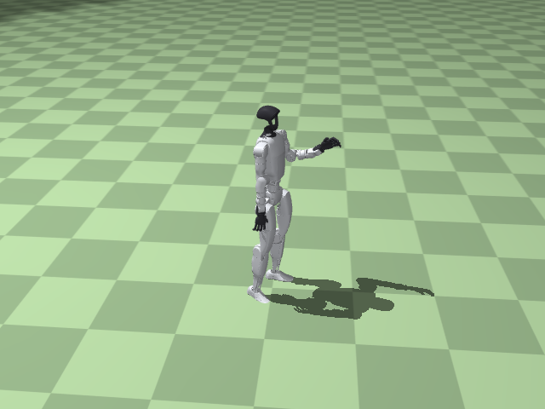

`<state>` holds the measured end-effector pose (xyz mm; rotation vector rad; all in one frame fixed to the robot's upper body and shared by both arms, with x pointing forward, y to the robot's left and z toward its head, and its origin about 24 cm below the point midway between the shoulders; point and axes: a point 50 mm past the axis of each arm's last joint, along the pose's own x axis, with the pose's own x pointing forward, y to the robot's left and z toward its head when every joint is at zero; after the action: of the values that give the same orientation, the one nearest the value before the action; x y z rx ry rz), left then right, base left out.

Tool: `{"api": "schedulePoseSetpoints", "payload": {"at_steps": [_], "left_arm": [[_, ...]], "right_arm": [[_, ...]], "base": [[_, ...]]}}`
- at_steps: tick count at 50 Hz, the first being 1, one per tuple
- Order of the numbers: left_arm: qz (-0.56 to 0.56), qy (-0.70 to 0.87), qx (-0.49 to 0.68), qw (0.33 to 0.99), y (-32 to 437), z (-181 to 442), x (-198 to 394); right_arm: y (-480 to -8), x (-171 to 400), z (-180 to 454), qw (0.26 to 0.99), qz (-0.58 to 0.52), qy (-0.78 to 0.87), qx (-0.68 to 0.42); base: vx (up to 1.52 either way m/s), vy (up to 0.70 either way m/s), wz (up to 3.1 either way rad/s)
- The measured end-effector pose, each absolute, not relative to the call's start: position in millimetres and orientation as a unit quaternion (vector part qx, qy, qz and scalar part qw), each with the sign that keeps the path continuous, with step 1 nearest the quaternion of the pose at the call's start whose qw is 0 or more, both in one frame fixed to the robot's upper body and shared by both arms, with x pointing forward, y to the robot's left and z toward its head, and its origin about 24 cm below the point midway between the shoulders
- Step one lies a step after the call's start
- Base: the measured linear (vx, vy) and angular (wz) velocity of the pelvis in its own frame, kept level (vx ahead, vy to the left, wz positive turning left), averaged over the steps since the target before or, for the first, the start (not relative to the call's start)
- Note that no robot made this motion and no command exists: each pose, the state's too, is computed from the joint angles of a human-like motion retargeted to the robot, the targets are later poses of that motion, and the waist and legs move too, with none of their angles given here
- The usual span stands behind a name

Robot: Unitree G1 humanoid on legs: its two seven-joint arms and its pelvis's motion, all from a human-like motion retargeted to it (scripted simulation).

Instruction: Upper body actions

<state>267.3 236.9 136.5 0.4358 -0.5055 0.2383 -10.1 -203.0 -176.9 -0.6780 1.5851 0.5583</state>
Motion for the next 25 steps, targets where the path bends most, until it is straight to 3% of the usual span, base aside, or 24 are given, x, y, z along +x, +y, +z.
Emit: {"api": "schedulePoseSetpoints", "payload": {"at_steps": [5, 8, 11, 17, 25], "left_arm": [[0.045, -0.002, 0.294, 0.955, 229, 22, 265], [-0.037, 0.191, 0.338, 0.921, 221, -52, 249], [-0.08, 0.309, 0.31, 0.896, 211, -95, 227], [-0.016, 0.341, 0.249, 0.907, 208, -113, 207], [0.014, 0.252, 0.307, 0.917, 224, -84, 226]], "right_arm": [[-204, -17, -176, 0.612, 0.238, 0.697, -0.29], [-202, -19, -176, 0.612, 0.237, 0.699, -0.284], [-199, -15, -177, 0.615, 0.245, 0.695, -0.282], [-198, -11, -178, 0.618, 0.252, 0.685, -0.29], [-200, -13, -177, 0.619, 0.244, 0.691, -0.284]], "base": [[0.01, 0.06, -0.02], [0.0, 0.0, 0.06], [0.0, -0.01, 0.07], [0.0, 0.0, 0.0], [0.0, 0.0, 0.0]]}}
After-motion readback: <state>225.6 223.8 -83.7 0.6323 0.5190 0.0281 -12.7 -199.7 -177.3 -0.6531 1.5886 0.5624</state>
